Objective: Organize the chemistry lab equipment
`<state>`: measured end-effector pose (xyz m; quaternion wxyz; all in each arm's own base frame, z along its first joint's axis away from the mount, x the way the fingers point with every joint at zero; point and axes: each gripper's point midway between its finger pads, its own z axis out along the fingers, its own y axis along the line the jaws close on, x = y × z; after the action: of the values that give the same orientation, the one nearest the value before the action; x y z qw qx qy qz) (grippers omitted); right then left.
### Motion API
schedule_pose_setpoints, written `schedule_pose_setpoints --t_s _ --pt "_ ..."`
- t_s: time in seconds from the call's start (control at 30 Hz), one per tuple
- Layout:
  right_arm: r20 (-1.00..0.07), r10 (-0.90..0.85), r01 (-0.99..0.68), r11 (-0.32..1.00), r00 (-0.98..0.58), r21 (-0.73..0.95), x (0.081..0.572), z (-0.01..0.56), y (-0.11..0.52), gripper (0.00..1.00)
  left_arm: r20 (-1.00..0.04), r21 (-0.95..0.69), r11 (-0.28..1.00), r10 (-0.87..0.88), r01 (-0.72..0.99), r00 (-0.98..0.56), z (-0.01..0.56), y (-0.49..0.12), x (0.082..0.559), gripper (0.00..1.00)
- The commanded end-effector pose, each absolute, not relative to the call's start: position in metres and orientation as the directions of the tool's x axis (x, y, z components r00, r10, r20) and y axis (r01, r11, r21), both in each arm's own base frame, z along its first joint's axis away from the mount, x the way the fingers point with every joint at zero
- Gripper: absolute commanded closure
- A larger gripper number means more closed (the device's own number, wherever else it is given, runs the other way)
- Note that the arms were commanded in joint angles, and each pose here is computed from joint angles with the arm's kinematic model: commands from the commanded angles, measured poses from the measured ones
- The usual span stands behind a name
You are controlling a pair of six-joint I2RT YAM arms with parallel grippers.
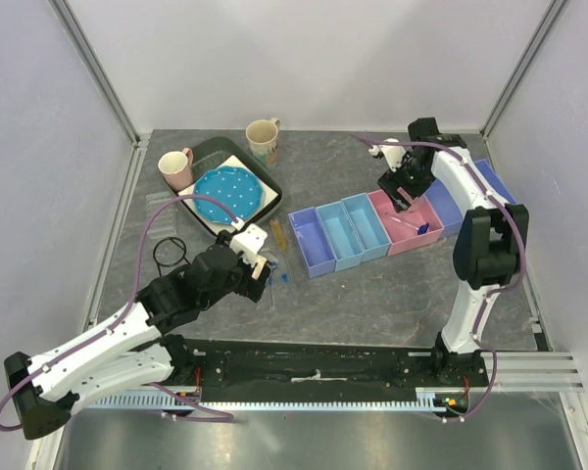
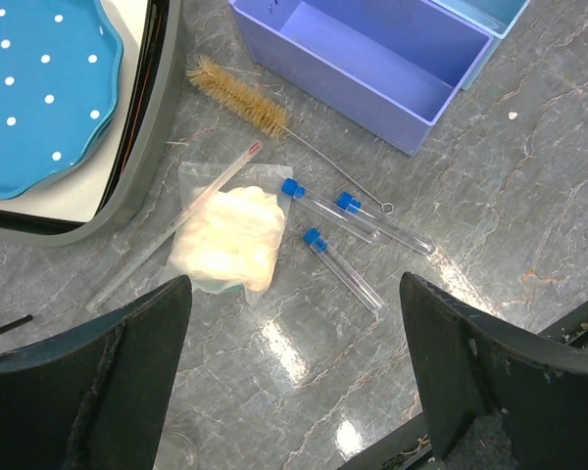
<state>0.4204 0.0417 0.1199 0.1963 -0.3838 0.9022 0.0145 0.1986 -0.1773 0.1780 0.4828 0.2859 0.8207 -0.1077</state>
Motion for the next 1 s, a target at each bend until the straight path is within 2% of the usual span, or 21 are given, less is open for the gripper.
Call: schedule_pose_setpoints --t_s 0.0,0.27,0.47,0.57,0.67,0.97 --pt "-0.386 -0.661 -0.635 0.742 -0.643 -0.213 0.453 0.123 0.034 0.42 -0.874 0.130 0.818 0.361 0.560 -0.325 0.186 -0.177 0.208 0.07" --pt "-0.348 -0.648 -0.615 0.759 -0.677 -0.217 0.464 0.092 0.031 0.38 -0.868 0.135 0.820 0.368 0.556 -0.333 0.183 -0.175 0.210 0.07" --pt "-0.331 -0.648 -0.620 0.758 -0.686 -0.202 0.462 0.076 0.035 0.28 -0.865 0.139 0.823 0.371 0.550 -0.337 0.182 -0.174 0.212 0.07" --pt "-0.326 -0.641 -0.614 0.765 -0.695 -0.194 0.463 0.070 0.035 0.21 -0.868 0.134 0.818 0.369 0.559 -0.332 0.184 -0.176 0.211 0.07" --pt "-0.327 -0.636 -0.613 0.769 -0.699 -0.184 0.462 0.067 0.037 0.02 -0.867 0.137 0.819 0.371 0.557 -0.333 0.183 -0.175 0.211 0.07" --pt "-0.389 -0.624 -0.600 0.775 -0.678 -0.199 0.461 0.097 0.040 0.02 -0.870 0.134 0.822 0.364 0.553 -0.332 0.184 -0.175 0.211 0.07"
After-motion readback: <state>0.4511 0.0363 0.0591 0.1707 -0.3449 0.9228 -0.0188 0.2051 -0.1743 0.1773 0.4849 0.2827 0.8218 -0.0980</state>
